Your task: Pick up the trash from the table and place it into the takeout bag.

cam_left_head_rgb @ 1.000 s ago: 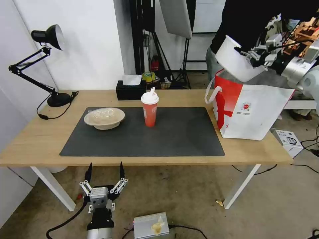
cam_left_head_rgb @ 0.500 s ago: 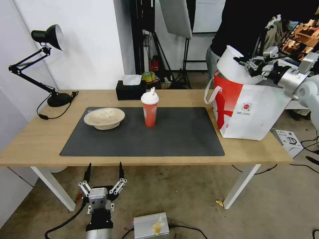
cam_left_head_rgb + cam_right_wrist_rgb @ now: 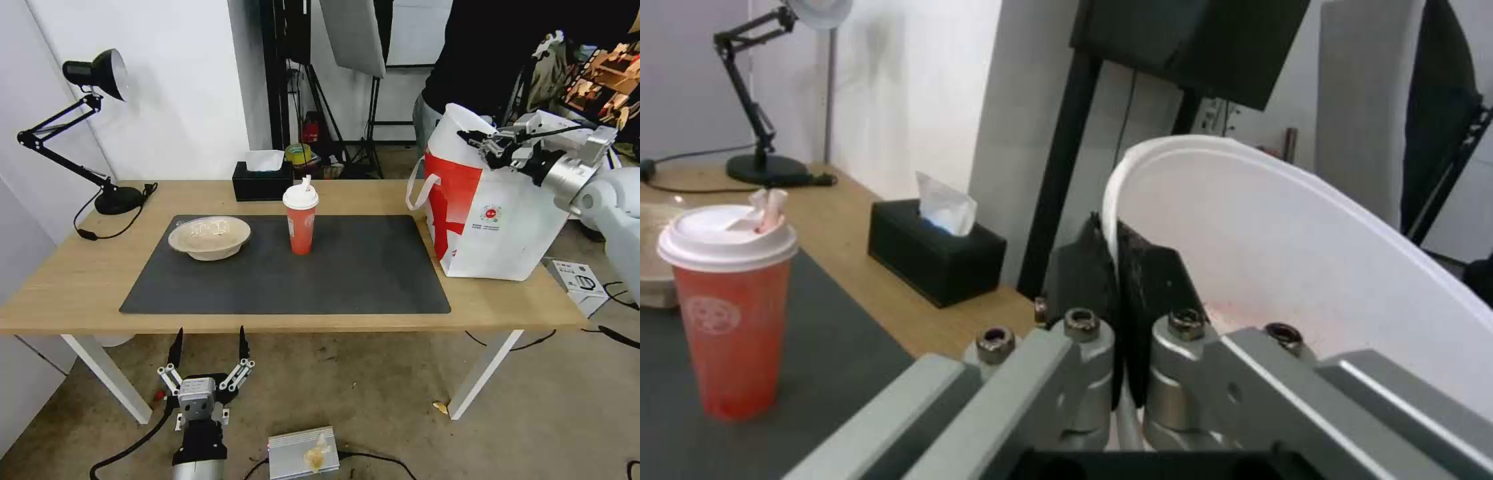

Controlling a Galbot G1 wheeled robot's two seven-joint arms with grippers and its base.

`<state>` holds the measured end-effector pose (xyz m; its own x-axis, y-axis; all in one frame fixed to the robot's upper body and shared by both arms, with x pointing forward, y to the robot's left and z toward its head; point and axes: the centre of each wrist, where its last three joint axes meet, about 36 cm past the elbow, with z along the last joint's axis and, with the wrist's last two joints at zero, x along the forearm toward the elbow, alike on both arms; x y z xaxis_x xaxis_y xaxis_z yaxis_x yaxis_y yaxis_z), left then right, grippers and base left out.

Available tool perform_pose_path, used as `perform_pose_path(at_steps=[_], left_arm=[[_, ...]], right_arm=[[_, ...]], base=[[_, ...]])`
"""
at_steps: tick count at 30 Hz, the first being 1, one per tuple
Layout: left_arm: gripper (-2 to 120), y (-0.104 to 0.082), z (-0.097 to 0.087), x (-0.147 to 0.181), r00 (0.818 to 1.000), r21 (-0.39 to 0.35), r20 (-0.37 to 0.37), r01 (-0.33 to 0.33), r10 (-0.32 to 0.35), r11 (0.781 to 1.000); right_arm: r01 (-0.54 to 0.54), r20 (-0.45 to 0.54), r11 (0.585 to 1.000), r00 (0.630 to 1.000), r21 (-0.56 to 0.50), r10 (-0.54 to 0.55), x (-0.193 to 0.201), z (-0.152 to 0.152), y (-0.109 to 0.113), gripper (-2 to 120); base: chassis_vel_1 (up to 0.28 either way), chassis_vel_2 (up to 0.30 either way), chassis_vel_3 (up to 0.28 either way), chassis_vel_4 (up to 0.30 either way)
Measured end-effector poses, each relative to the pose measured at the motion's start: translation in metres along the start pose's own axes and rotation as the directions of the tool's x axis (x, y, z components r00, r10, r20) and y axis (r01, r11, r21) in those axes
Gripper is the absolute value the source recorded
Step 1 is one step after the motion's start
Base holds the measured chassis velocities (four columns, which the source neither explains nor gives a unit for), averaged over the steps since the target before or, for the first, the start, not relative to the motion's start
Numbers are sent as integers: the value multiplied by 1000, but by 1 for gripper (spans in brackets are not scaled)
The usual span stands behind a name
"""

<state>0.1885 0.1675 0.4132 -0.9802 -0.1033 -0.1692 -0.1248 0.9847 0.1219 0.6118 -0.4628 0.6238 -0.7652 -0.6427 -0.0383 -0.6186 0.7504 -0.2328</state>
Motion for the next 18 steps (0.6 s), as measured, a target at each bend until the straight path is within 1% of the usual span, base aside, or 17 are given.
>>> perform_pose_path(at_steps=[2, 18], left_arm=[[100, -1, 1, 0, 1000, 2, -1, -1, 1, 1000], [100, -3, 3, 0, 1000, 5, -7, -6, 6, 1000]], right_arm=[[3, 5, 1000, 1000, -11, -3, -3, 3, 6, 0], [15, 37, 997, 999, -76, -13, -11, 6, 23, 0]], base=[[0, 0, 0, 0], [0, 0, 0, 0]])
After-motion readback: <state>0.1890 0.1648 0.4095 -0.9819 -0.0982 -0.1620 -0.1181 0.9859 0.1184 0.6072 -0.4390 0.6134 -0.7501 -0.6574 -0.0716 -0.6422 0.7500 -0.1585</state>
